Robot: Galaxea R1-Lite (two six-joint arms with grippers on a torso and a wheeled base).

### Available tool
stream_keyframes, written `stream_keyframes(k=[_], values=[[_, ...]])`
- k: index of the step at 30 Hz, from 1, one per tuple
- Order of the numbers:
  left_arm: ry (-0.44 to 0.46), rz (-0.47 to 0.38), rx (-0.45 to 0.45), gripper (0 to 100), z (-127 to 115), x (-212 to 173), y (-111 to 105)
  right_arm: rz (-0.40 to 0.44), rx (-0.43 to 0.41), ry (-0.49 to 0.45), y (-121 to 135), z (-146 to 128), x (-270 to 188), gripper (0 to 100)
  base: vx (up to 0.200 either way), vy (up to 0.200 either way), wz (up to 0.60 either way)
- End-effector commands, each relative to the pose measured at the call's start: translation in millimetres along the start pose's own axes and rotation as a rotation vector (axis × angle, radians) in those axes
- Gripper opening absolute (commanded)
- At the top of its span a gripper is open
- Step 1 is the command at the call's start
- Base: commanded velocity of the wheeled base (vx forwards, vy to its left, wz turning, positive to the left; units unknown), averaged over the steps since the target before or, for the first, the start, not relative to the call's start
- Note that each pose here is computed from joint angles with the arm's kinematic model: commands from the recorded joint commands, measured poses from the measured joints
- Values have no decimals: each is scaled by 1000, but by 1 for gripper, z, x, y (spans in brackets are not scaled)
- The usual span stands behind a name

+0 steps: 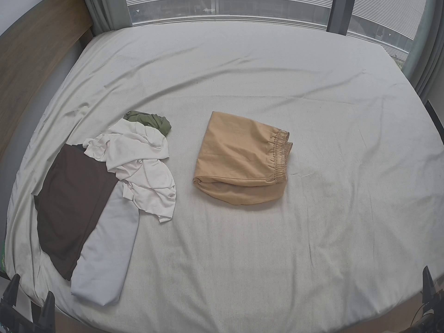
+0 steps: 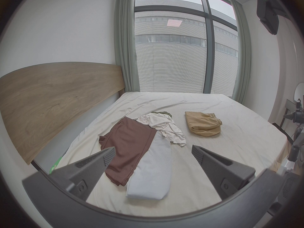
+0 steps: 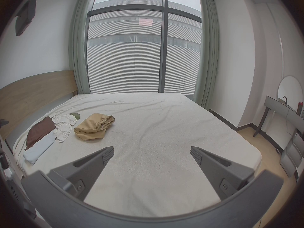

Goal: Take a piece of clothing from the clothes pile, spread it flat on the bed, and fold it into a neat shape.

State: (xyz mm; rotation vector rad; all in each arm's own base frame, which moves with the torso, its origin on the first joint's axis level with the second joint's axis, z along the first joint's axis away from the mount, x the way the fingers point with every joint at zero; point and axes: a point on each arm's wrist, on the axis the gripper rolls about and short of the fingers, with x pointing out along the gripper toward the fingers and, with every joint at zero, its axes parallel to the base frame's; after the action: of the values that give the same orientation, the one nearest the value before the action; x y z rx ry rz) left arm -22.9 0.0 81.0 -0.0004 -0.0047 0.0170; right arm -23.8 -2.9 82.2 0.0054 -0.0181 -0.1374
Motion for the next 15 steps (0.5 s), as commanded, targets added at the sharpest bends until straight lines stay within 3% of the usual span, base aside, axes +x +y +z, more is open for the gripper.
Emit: stream_keyframes(k=[1,6,9,15], values=[[2,0,0,100,-5,0,0,90,-14,-25,2,0,0,100,0,0,0],[2,0,2,100,-5,0,0,110,1,-31,3,-1,1,100,0,0,0],[2,0,0,100,-5,0,0,210,12,-41,5,0,0,100,0,0,0],[2,0,-1,100,-5,0,0,170,3,-36,4,0,1,100,0,0,0]])
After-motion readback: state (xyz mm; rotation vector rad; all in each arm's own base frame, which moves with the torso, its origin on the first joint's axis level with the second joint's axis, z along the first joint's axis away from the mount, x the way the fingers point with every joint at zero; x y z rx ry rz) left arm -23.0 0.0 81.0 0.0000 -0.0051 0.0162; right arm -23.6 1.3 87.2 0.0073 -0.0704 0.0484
